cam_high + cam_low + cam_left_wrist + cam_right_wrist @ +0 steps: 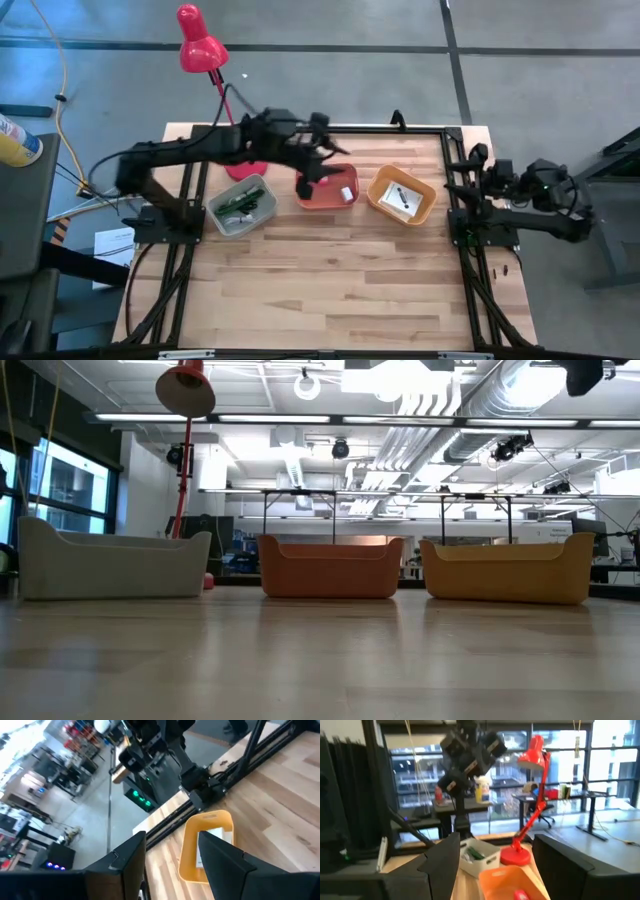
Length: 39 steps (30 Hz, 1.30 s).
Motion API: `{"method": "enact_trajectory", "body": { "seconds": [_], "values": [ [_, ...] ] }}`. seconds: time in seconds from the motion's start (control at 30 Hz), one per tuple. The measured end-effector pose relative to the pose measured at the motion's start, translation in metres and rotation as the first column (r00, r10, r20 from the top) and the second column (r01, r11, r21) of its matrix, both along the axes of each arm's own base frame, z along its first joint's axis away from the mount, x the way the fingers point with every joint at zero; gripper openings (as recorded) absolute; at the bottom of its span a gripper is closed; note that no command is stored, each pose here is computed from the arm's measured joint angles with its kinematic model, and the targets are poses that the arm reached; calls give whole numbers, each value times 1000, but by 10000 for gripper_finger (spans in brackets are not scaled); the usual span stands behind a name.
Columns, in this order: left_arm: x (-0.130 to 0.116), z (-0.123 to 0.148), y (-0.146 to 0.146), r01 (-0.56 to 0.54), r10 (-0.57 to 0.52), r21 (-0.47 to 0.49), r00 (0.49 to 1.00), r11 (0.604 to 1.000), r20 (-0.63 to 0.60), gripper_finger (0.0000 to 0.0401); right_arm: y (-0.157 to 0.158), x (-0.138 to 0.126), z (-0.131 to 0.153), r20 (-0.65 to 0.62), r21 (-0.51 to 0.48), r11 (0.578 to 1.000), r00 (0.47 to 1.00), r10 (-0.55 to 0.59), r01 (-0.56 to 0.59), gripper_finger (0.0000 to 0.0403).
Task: Pick and place items into bin
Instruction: Return to Home Position
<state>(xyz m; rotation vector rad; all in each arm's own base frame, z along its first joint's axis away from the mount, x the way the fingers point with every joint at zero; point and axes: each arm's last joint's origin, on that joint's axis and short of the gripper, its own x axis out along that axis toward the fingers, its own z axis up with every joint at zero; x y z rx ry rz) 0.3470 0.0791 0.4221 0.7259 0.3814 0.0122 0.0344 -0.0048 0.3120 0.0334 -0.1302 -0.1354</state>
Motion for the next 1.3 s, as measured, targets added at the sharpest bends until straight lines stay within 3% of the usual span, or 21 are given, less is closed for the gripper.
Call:
{"method": "enact_trajectory", "body": {
  "seconds": [0.33, 0.7, 1.03, 1.3],
  "values": [
    [-74, -41, -20, -59, 70, -64, 981, 996, 184, 172, -1, 16, -33, 84, 46, 998, 996, 39, -43, 239],
    [-146, -104, -44, -39, 91, -123, 891, 992, 446, 172, -2, 20, -38, 92, 59, 997, 995, 44, -49, 240],
    [-180, -130, -50, -43, 114, -155, 866, 987, 486, 172, -2, 20, -39, 84, 70, 996, 996, 42, -48, 240],
    [-190, -156, -60, -58, 157, -198, 833, 979, 531, 172, -2, 20, -40, 71, 80, 996, 997, 43, -49, 237]
  ]
}}
